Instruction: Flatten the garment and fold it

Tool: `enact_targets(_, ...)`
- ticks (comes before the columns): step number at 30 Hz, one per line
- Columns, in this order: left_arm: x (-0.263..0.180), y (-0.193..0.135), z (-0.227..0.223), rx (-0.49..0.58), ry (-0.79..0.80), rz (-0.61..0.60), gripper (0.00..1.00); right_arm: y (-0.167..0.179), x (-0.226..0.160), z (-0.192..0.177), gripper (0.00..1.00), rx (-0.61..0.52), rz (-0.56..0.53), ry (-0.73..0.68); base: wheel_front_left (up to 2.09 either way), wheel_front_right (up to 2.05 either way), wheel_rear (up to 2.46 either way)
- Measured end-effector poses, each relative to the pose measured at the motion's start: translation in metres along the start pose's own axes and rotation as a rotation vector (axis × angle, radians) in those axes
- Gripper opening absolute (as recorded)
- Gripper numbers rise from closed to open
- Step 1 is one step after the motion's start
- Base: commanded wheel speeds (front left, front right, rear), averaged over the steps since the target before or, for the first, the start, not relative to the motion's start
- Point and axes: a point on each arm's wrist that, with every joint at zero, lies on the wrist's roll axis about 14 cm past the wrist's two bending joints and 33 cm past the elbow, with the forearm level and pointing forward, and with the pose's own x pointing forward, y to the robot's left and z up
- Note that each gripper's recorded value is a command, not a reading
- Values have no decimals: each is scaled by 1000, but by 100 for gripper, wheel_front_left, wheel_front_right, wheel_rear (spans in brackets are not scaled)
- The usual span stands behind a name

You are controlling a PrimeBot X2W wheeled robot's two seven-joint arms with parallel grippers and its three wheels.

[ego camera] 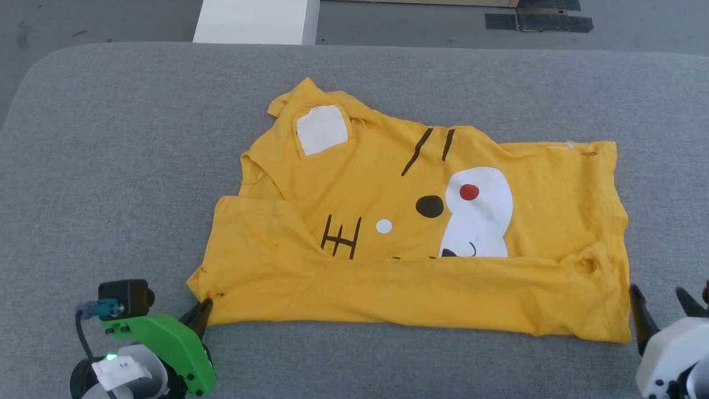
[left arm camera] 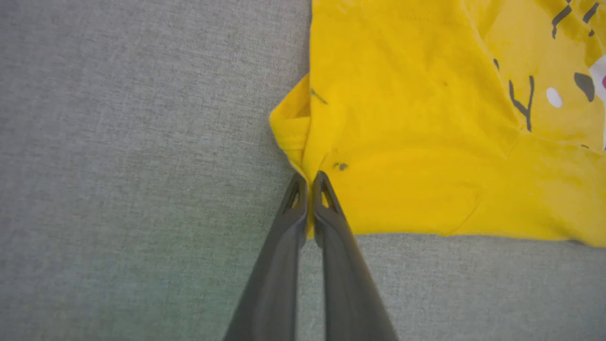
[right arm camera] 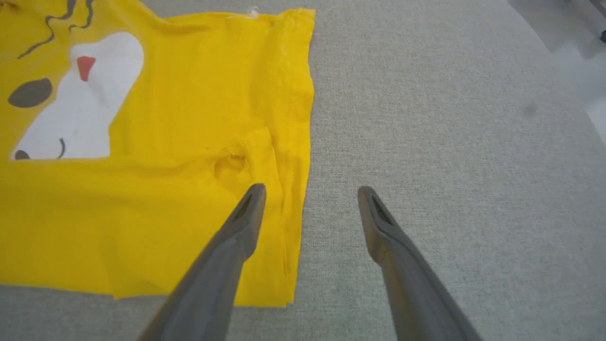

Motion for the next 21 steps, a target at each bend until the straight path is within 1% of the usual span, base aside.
enact_targets(3, -4, -2, 1, -7, -10, -3, 0, -5, 0, -22, 100, 1, -5, 121, 0, 0, 0)
enact_targets(6, -7, -5, 2, -12, -17, -7, 0, 2, -1, -39, 100, 31, 19, 200, 0, 0, 0)
enact_targets(10, -9, -6, 1, -17, -15, -5, 0, 13, -4, -59, 100, 66, 54, 281, 0, 0, 0)
enact_targets(12, -9, -6, 2, -18, -15, -4, 0, 16, -3, -63, 100, 73, 61, 296, 0, 0, 0)
enact_targets(13, -9, -6, 2, -19, -18, -1, 0, 18, -3, -65, 96, 73, 67, 304, 0, 0, 0)
enact_targets(14, -10, -6, 3, -20, -20, 0, 0, 18, -3, -67, 49, 75, 69, 308, 0, 0, 0)
enact_targets(15, -10, -6, 4, -21, -23, 1, 0, 19, -3, -67, 11, 80, 70, 309, 0, 0, 0)
enact_targets(16, -10, -6, 5, -22, -26, 4, 0, 20, -3, -68, 0, 85, 74, 311, 0, 0, 0)
enact_targets(21, -11, -6, 8, -26, -42, 7, 0, 26, 1, -63, 0, 101, 94, 292, 0, 0, 0)
